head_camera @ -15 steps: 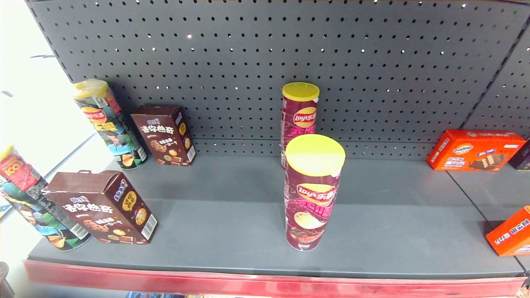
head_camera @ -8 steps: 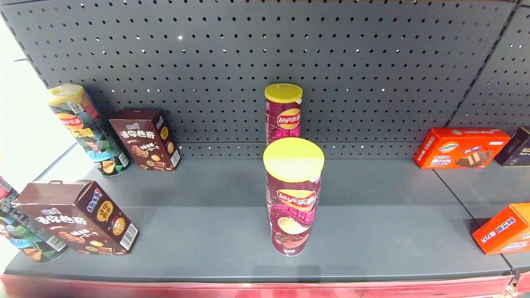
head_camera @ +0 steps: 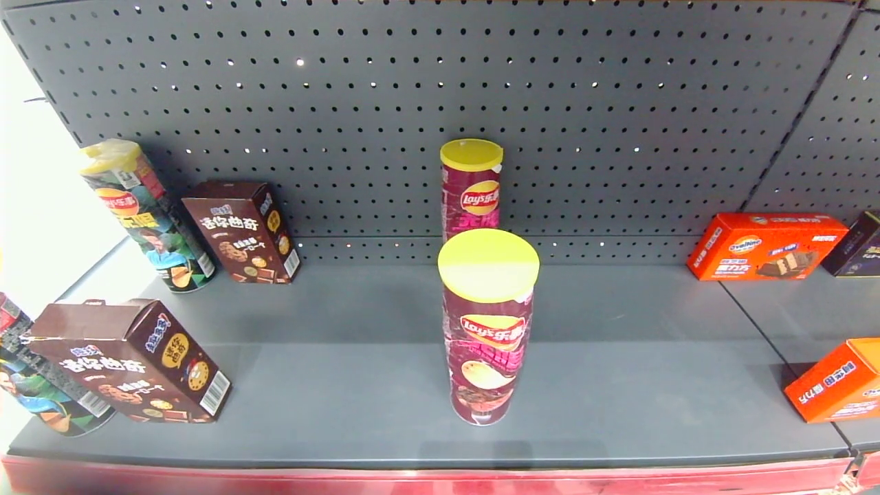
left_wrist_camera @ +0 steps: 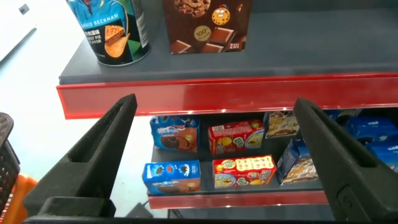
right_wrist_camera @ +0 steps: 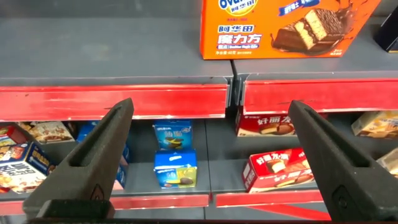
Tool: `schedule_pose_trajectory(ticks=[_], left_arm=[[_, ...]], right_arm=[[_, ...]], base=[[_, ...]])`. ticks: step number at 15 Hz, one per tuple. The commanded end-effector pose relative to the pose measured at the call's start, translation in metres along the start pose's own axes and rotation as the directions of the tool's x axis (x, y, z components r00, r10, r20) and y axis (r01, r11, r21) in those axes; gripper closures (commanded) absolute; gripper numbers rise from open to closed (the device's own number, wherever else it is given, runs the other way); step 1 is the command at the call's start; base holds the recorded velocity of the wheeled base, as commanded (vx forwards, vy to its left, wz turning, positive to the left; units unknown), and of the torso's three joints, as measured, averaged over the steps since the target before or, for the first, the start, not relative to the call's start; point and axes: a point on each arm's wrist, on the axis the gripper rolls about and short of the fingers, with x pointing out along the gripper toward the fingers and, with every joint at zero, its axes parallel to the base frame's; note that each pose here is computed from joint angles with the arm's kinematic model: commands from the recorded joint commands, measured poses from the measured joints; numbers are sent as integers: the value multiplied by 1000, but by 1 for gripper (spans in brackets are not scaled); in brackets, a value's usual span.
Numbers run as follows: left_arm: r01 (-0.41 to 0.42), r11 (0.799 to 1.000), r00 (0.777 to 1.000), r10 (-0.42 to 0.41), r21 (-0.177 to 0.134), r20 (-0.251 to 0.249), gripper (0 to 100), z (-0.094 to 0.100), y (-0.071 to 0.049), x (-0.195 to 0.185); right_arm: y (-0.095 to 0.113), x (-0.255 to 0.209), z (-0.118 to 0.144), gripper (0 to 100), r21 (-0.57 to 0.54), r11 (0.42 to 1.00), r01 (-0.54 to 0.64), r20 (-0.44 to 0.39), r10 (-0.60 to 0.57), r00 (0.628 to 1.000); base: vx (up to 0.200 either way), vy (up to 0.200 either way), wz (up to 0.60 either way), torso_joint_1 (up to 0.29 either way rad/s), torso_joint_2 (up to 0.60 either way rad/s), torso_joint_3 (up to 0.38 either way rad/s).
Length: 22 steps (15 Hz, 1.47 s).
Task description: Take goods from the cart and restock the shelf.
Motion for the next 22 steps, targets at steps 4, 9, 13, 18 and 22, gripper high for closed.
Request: schedule_pose_trajectory(ticks=[4,9,13,18,22], left_arm=[[0,1000,1000,0,3,-1,0,0,0,0],[-2,1000,1000,2,1,-1,0,0,0,0],[0,1000,1000,0,2,1,0,0,0,0],[0,1000,1000,0,1,-1,0,0,0,0],[0,1000,1000,0,1,-1,0,0,0,0]], right_arm=[[0,0,0,0,0,1000,0,1,0,1000],[0,0,0,0,0,1000,0,1,0,1000],[0,0,0,0,2,1000,0,1,0,1000],[0,0,0,0,2,1000,0,1,0,1000],[0,0,0,0,2,1000,0,1,0,1000]], base=[[0,0,0,0,0,0],[-80,0,0,1,2,1],[0,0,0,0,0,0],[0,0,0,0,0,0],[0,0,0,0,0,0]])
